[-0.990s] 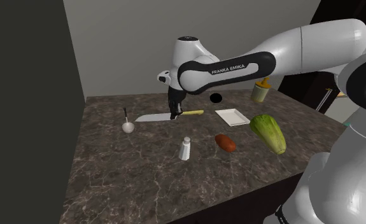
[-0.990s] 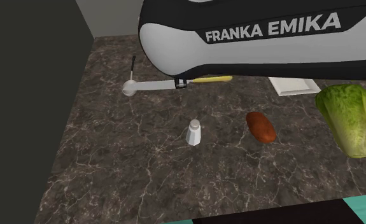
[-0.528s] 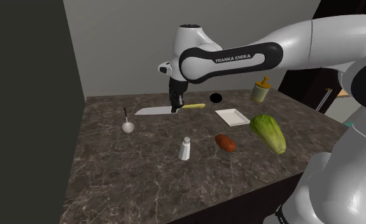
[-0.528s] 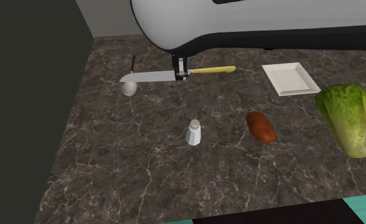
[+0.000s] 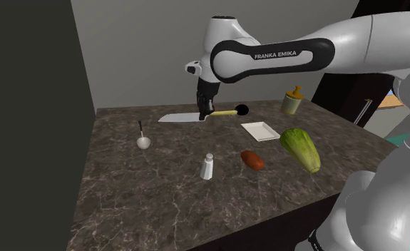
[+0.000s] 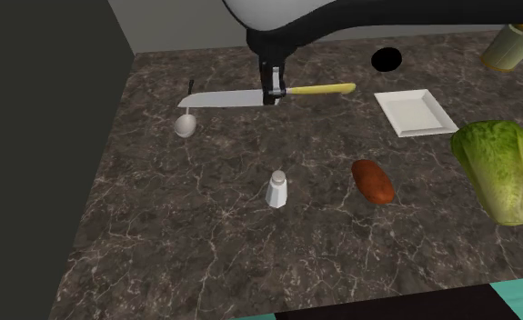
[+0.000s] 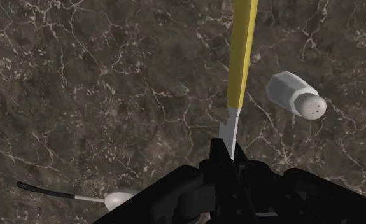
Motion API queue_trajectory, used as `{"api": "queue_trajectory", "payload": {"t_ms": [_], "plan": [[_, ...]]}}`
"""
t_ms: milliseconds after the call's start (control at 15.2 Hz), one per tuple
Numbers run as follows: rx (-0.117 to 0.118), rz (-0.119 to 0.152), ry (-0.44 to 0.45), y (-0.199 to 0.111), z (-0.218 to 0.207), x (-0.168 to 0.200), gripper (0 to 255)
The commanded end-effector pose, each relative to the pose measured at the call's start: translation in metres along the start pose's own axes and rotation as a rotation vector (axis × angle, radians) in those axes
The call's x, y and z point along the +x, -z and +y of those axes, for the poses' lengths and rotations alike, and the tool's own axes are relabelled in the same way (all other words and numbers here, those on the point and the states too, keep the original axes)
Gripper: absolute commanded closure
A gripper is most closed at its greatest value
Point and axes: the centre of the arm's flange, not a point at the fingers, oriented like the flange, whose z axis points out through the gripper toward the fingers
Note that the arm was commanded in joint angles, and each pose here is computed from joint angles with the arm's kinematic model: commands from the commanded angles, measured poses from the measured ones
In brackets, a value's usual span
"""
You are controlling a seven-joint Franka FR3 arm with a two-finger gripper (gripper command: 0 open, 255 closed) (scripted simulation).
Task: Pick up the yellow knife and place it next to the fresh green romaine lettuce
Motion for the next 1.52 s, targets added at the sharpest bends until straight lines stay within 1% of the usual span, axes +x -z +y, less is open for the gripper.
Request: {"api": "queue_trajectory", "payload": {"t_ms": [0,1452], "plan": [[0.000,0.001,0.000,0.000,-0.005,-0.027,255],[0.000,0.001,0.000,0.013,-0.085,-0.305,255]]}}
